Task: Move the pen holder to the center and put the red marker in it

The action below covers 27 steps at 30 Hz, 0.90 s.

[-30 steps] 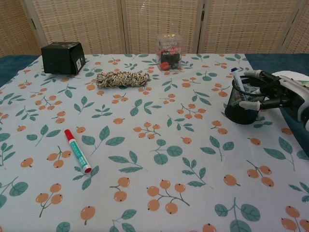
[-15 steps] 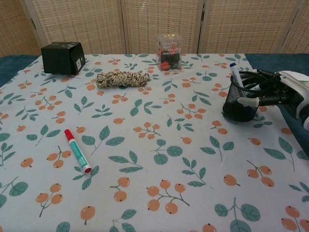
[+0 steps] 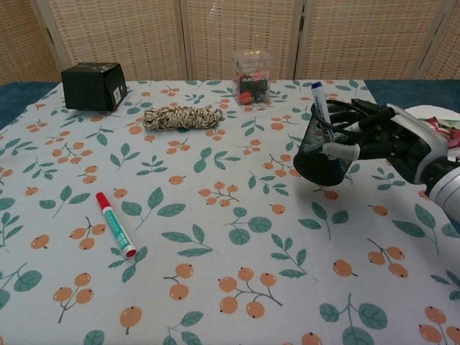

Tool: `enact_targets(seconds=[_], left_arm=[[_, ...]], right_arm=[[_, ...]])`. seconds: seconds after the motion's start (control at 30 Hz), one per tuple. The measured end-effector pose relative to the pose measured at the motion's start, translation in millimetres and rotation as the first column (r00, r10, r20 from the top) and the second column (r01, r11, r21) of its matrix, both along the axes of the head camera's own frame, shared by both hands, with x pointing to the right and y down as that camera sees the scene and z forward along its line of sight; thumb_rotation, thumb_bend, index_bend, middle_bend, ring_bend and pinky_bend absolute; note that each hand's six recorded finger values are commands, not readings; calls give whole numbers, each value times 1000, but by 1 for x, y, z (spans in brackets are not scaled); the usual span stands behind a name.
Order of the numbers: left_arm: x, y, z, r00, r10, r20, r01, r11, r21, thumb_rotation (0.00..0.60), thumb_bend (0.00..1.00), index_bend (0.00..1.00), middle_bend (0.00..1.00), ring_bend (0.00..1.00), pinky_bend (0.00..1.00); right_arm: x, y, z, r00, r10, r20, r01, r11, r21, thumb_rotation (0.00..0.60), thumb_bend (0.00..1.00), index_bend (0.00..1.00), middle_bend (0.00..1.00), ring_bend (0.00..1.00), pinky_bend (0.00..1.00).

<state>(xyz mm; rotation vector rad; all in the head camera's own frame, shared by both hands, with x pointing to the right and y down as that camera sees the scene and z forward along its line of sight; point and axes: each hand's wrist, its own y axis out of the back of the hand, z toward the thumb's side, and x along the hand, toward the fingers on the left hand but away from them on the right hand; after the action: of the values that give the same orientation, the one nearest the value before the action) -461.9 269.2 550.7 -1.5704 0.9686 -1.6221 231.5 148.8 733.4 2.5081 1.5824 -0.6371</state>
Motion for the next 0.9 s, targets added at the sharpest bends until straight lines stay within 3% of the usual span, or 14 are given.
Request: enact_targets(seconds=[0.5,0.9], left_arm=[[-3,-2,-8,999,-20,-49,21,1000,11,600,122,0,0,94,357],[-17,-1,-22,994,-62,-91,65,997,32,600,122,0,0,96,357]], right_arm=[[-103,17,11,994,-103,25,104,993,-52,600,213,441,413,333,386],[-151,11,33,990,-142,-11,141,989,-53,600,210,441,412,333,386]])
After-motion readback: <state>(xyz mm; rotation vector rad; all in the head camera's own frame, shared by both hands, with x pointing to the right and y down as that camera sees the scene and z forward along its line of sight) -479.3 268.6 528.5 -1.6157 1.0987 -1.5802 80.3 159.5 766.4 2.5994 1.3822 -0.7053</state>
